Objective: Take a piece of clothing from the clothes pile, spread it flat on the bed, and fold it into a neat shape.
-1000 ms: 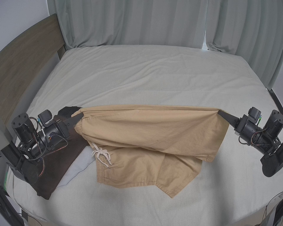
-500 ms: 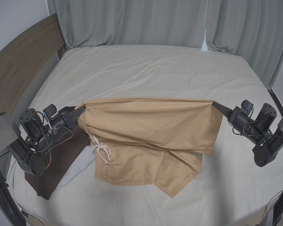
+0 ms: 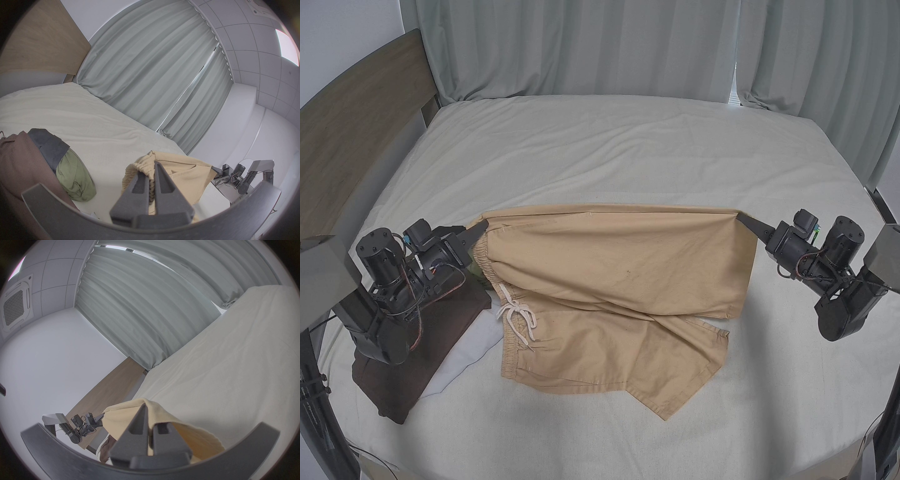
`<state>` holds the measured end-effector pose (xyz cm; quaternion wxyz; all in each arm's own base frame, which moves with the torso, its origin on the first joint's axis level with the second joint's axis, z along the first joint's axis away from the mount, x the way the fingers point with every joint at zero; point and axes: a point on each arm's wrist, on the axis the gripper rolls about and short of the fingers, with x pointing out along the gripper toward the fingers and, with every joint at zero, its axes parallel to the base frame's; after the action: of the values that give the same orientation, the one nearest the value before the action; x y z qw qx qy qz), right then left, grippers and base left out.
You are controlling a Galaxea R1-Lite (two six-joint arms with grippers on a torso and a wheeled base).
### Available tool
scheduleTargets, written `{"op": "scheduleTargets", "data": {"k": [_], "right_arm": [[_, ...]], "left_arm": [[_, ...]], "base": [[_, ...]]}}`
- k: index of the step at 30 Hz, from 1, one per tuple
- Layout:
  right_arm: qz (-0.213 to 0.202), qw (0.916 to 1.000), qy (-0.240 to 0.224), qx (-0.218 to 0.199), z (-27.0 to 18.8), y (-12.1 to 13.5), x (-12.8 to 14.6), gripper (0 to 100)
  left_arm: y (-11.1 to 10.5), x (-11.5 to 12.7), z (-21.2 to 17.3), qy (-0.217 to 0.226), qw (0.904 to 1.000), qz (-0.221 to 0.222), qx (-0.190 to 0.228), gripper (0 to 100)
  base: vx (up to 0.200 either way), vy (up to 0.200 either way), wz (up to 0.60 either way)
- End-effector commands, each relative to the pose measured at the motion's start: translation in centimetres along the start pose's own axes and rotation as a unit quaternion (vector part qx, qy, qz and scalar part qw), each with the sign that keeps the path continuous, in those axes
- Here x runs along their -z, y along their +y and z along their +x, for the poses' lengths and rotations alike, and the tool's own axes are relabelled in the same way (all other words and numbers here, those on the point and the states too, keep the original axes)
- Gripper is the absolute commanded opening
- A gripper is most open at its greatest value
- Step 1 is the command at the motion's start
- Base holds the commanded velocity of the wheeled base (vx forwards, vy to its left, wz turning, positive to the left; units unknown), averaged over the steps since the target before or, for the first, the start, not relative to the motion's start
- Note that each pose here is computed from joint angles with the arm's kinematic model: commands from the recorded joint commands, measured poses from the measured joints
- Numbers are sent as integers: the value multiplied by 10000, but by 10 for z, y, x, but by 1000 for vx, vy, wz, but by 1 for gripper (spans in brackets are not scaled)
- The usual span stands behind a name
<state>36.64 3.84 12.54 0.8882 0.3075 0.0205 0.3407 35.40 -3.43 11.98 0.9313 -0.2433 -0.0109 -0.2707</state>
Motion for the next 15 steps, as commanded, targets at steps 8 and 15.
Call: {"op": "scheduleTargets", "data": {"k": [8,15], "right_arm": [[96,9999,4,56,15,-27,9,0],[266,9996,-85,-26,22,-30,5,0]], "left_arm": [[17,15,21,33,10000,-28,-4,0],[27,22,30,21,10000,-29,3,0]], "base": [[0,0,0],[0,0,0]]}}
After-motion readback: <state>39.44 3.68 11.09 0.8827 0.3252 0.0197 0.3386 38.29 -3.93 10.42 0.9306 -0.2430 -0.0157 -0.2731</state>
